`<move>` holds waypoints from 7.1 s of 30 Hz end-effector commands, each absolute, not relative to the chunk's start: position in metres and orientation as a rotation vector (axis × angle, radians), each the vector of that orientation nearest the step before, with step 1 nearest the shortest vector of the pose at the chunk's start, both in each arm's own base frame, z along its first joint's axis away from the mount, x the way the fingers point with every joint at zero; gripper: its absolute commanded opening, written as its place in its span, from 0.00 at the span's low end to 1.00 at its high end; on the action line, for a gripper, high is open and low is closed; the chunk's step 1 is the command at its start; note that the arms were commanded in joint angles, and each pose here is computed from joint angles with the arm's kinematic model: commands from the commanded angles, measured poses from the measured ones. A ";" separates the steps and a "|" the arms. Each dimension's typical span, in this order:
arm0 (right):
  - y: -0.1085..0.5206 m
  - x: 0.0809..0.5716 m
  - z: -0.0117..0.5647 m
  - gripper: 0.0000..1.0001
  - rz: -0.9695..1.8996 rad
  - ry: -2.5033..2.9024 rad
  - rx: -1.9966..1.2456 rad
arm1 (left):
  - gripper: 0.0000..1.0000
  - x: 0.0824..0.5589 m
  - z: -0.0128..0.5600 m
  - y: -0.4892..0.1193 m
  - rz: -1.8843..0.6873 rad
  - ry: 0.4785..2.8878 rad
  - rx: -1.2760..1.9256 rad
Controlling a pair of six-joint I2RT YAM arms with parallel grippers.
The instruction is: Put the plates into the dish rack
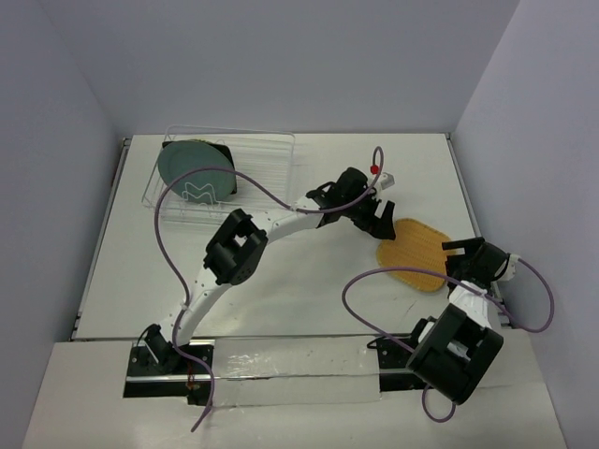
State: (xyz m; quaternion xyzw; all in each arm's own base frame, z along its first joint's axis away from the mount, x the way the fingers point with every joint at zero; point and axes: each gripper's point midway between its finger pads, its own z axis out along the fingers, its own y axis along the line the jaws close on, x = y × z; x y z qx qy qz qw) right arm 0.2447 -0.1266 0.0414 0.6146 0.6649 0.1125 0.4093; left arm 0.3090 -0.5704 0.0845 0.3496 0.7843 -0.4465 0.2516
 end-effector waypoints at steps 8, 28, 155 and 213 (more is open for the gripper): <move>-0.112 0.249 0.034 0.99 0.383 1.692 1.521 | 0.66 0.309 0.033 -0.593 -1.184 2.222 0.830; -0.049 0.281 0.159 0.96 0.712 1.620 0.850 | 0.00 0.304 0.004 -0.588 -1.114 2.336 0.698; 0.531 0.425 0.400 0.00 0.351 0.940 -1.129 | 0.99 0.292 0.148 0.025 -0.220 1.756 -1.072; 0.562 0.432 0.301 0.70 0.380 1.091 -1.211 | 0.99 0.286 0.157 0.028 -0.220 1.722 -1.073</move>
